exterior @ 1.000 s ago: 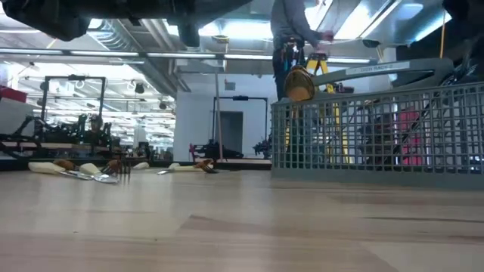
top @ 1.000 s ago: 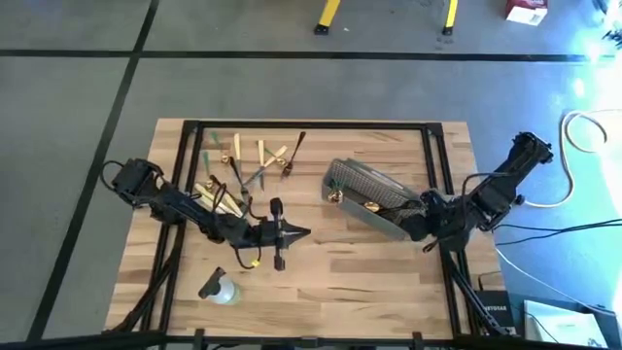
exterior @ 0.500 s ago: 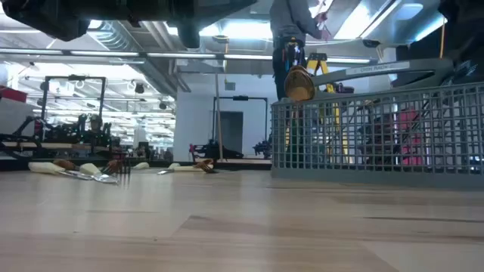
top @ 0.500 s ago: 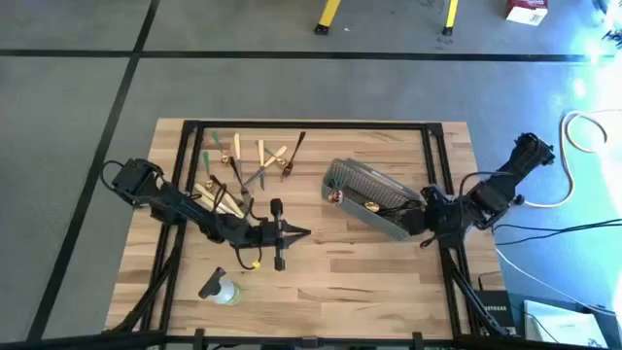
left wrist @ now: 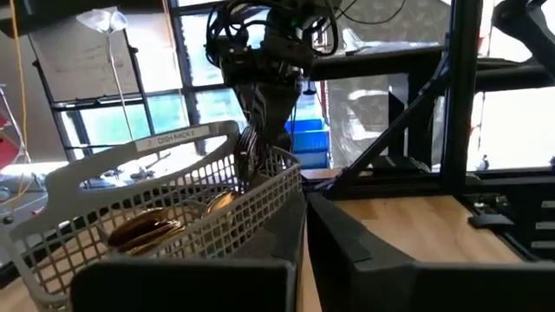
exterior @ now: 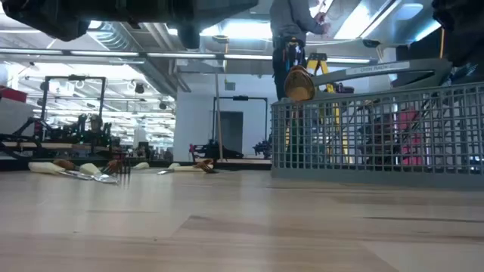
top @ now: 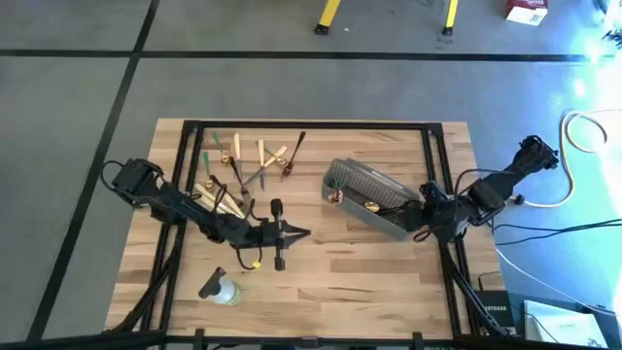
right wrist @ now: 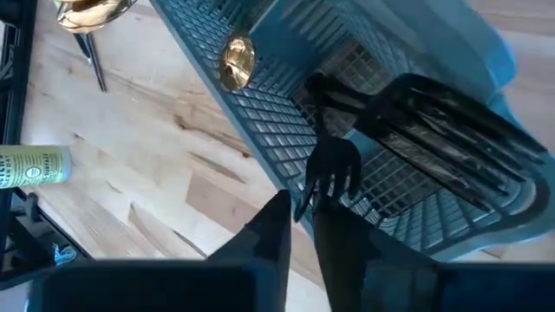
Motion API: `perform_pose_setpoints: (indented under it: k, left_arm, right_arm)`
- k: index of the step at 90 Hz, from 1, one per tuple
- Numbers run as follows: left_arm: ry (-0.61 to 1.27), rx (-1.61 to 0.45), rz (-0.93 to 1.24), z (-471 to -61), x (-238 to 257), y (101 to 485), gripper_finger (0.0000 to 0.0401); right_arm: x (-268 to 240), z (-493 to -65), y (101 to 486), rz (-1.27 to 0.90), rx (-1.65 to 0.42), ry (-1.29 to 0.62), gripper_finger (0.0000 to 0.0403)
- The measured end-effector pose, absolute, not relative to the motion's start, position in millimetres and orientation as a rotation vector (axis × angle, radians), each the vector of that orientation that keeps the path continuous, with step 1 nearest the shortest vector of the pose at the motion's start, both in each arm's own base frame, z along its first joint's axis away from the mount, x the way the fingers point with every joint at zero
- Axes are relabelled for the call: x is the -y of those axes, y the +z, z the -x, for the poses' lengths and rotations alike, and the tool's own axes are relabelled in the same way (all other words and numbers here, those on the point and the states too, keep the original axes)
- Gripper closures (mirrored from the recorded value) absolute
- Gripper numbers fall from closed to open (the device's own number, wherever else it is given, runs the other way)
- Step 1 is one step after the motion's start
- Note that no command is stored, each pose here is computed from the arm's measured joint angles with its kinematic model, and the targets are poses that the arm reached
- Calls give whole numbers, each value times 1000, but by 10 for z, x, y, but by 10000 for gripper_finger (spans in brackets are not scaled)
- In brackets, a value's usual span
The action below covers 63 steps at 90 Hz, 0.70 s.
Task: Sort silverware
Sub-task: Adjust the black forks
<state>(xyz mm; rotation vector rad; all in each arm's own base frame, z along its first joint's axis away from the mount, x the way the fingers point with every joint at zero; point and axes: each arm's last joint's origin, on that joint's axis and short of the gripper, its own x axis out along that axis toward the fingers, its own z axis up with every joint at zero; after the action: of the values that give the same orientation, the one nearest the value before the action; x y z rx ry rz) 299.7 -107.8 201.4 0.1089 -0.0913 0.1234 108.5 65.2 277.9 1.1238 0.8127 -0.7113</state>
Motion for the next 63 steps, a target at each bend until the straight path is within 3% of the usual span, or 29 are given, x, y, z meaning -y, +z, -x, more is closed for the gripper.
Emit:
perform_pose_setpoints:
  k: [16,29,42,49,63]
  left_arm:
    - [123,81,-114,-2998,1079,2004,401]
    - [123,81,-114,-2998,1078,2004,401]
    - [125,81,-114,-3000,1071,2004,401]
    - [128,82,-116,-3003,1063,2005,401]
    - [128,81,-114,-3004,1061,2004,401]
  right_arm:
    - [-667,-1095,2784,-1144,-829,-691,400]
    - [-719,-1120,2871,-1131,-911,-559,386]
    - [-711,-1088,3190,-1045,-947,-420,371]
    - [-665,-1040,3411,-929,-926,-358,364]
    - [-638,-1016,3594,-419,-971,-149,350]
